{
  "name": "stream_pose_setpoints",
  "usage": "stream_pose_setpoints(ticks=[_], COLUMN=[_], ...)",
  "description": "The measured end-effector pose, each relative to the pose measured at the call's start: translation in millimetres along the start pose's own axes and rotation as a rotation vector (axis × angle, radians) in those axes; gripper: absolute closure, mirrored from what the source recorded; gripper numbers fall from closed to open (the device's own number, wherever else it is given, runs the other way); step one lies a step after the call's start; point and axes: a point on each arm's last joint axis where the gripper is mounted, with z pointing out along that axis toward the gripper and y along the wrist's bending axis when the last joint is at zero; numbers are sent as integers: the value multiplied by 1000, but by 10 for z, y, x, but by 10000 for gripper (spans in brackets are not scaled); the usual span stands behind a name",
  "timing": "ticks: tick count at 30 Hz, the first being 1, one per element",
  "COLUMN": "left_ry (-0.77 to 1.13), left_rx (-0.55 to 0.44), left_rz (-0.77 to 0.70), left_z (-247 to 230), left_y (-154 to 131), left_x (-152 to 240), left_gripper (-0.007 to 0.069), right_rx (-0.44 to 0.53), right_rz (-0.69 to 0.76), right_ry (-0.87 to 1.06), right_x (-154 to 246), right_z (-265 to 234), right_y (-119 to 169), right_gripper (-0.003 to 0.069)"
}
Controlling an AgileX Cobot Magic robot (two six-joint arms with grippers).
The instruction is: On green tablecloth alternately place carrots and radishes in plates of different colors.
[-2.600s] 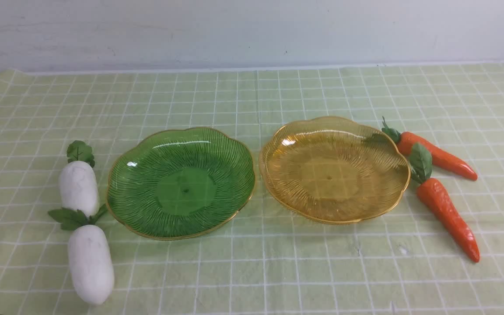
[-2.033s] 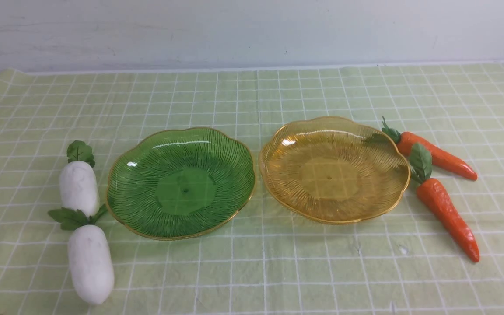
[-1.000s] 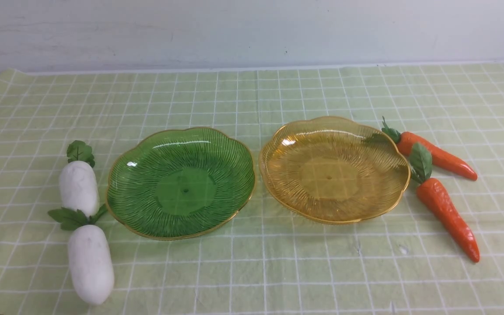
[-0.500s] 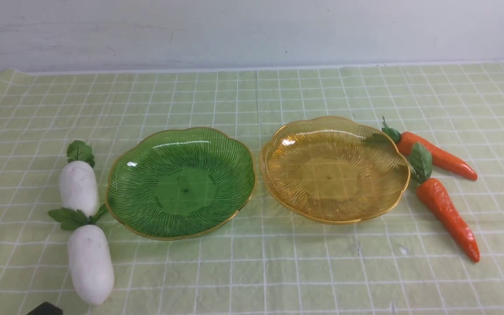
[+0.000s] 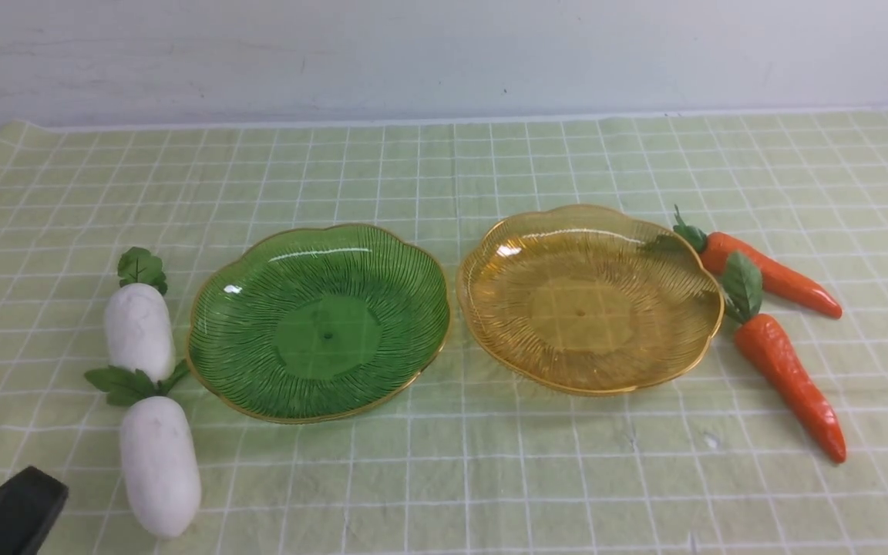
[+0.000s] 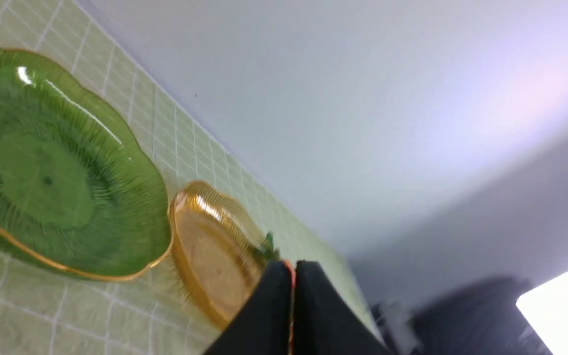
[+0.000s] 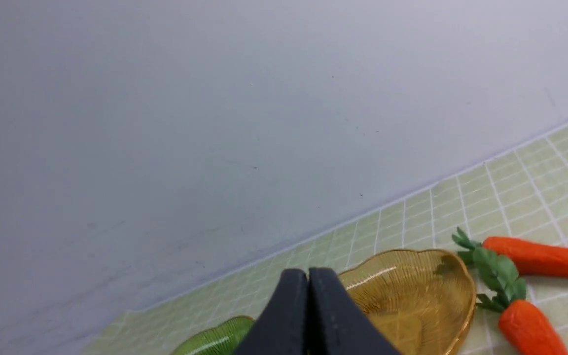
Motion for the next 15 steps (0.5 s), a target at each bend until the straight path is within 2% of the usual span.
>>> stream_pose_setpoints(ticks=[2,3,4,5,8,11,15], left_ry=[166,242,327,421,630,715,757], left_rx=[-74,-115,-170,-219,-375,-501,-591], left_rz=[73,99,119,140,205,312,396], left_z=[104,158,226,284,470,631,767], left_y=[-71,-71,-50,-47,42,134,206], left_x=[-27,-33,-41,-54,-131,-276,-405], left_gripper=[633,633,633,633,633,631,622], right_rx=[32,51,111,113,262,383,425], right_rz=[-76,-108,-152,-185,-268,-253,-242], right_ry=[134,238,335,480,801,932,1014], right_x=[-26,-16,6,33,52,57,148], right_z=[143,239,340,448,809,1207,1674], right_y=[29,35,24,-1,-134,-259,-384], right_gripper=[673,671,671,671,670,664,631])
